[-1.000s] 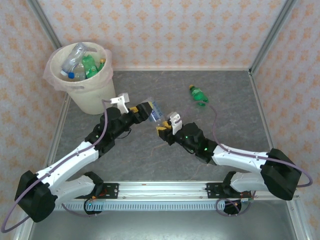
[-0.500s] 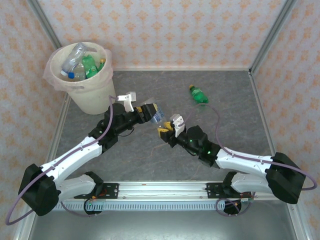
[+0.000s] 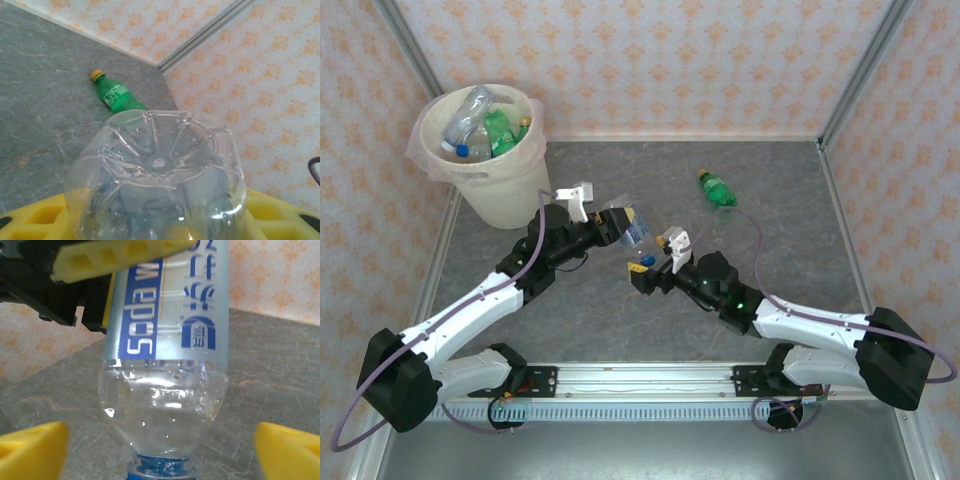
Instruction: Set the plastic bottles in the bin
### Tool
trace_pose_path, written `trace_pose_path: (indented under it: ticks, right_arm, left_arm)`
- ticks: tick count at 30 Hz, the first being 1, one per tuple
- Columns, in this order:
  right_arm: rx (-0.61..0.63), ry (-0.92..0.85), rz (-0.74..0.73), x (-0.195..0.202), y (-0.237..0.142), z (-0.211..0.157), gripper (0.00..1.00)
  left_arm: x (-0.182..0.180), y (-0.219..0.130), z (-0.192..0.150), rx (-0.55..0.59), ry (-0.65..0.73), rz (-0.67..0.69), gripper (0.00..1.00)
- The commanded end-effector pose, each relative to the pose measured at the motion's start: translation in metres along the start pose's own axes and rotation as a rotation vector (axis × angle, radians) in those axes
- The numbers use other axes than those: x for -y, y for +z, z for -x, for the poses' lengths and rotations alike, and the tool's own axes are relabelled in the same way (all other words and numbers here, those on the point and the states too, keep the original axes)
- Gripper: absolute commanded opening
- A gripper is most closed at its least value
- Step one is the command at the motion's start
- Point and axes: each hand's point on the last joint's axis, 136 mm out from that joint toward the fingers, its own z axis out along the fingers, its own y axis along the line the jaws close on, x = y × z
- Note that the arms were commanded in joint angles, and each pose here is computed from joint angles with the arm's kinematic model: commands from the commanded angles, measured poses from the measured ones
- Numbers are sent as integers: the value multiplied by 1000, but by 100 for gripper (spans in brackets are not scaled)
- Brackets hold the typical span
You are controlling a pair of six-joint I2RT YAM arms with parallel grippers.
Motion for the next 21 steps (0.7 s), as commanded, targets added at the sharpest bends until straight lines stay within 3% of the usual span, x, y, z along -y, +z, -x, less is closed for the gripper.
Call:
trace_pose_path:
  ticks: [1, 12, 21]
  right_arm:
    - [82, 14, -13, 1, -7, 20, 100]
    - [148, 50, -56, 8, -22, 34, 100]
    - [186, 78, -49, 8, -31, 40, 100]
  left_arm:
    - [9, -16, 33, 112, 49, 41, 55]
    - [-1, -83, 119, 429, 142, 282, 53]
    - [-8, -164, 208, 724, 273, 676, 49]
